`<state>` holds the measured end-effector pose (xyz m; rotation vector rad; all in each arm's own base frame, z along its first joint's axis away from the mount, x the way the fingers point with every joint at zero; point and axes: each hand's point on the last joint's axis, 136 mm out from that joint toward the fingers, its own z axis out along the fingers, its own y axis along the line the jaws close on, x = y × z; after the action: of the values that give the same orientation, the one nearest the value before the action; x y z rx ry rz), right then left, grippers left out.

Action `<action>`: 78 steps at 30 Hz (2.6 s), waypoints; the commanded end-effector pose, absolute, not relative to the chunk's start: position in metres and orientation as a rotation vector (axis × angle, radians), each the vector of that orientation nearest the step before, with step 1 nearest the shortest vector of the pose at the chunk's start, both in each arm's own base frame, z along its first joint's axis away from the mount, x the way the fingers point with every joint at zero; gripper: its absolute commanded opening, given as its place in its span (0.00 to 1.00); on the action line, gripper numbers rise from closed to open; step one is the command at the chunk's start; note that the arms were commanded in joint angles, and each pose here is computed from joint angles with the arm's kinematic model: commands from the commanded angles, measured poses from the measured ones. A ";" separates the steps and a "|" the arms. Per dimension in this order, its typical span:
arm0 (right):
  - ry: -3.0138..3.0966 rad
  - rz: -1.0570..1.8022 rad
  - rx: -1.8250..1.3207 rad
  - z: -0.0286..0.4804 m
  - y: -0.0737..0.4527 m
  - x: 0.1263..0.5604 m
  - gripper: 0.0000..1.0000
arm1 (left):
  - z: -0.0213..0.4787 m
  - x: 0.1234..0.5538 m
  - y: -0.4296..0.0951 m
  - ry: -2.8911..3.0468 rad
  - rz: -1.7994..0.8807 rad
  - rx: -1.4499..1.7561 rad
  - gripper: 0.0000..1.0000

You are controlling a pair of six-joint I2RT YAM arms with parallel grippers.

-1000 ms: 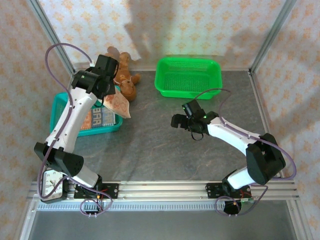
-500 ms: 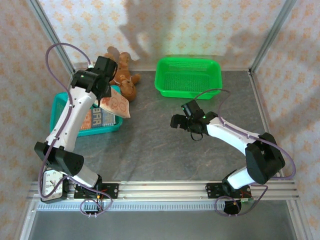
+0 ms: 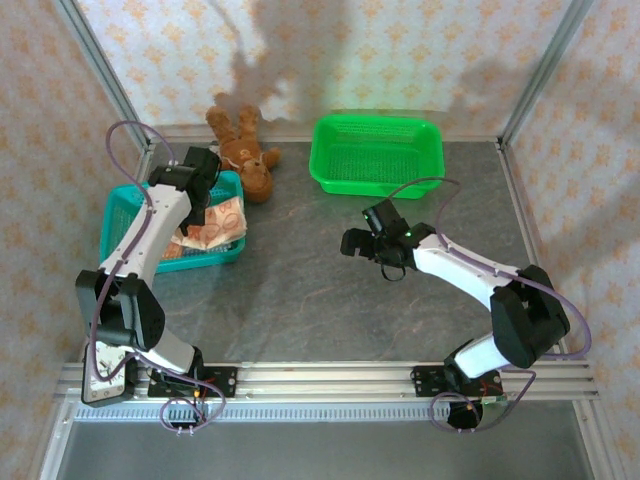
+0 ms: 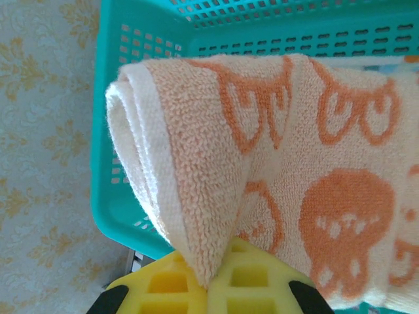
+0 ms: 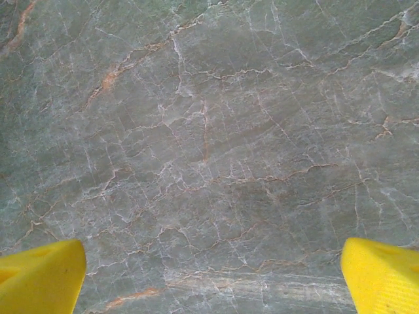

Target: Fold and stack the towels

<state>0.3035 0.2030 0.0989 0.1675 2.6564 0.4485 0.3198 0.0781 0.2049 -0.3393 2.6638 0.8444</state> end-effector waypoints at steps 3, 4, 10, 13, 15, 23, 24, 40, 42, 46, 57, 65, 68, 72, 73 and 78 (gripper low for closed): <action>2.642 0.404 0.177 0.105 0.198 0.306 0.99 | 0.220 0.327 0.092 2.575 0.939 -0.364 0.00; 2.640 0.404 0.177 0.105 0.198 0.305 0.99 | 0.220 0.327 0.092 2.575 0.935 -0.365 0.00; 2.645 0.403 0.165 0.105 0.198 0.304 0.99 | 0.220 0.329 0.089 2.581 0.900 -0.365 0.00; 2.642 0.404 0.163 0.106 0.198 0.305 0.99 | 0.223 0.330 0.087 2.582 0.884 -0.370 0.00; 2.640 0.403 0.160 0.107 0.198 0.305 0.99 | 0.227 0.330 0.086 2.581 0.866 -0.376 0.00; 2.647 0.413 0.172 0.102 0.198 0.303 0.99 | 0.251 0.328 0.078 2.565 0.769 -0.403 0.00; 2.645 0.414 0.174 0.102 0.198 0.303 0.99 | 0.252 0.328 0.077 2.565 0.755 -0.405 0.00; 2.653 0.424 0.179 0.102 0.204 0.307 0.99 | 0.271 0.316 0.078 2.526 0.752 -0.404 0.00; 2.654 0.427 0.178 0.102 0.205 0.307 0.99 | 0.268 0.315 0.081 2.530 0.778 -0.395 0.00; 2.650 0.422 0.165 0.104 0.207 0.307 0.99 | 0.260 0.317 0.084 2.536 0.815 -0.384 0.00; 2.646 0.415 0.156 0.108 0.206 0.306 0.99 | 0.223 0.340 0.097 2.555 0.966 -0.354 0.00; 2.643 0.413 0.146 0.111 0.204 0.304 0.99 | 0.188 0.357 0.117 2.573 1.188 -0.352 0.00; 2.636 0.397 0.146 0.113 0.200 0.303 0.99 | 0.179 0.357 0.120 2.585 1.239 -0.341 0.00; 2.634 0.390 0.147 0.112 0.197 0.300 0.99 | 0.170 0.356 0.124 2.596 1.279 -0.332 0.02; 2.636 0.391 0.145 0.112 0.197 0.299 0.99 | 0.170 0.356 0.124 2.598 1.289 -0.330 0.04; 2.629 0.395 0.148 0.114 0.197 0.300 0.99 | 0.168 0.354 0.127 2.606 1.336 -0.327 0.45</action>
<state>0.2994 0.2023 0.1053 0.1512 2.6553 0.4279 0.3575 0.1160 0.1634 -0.3047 2.6366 1.2330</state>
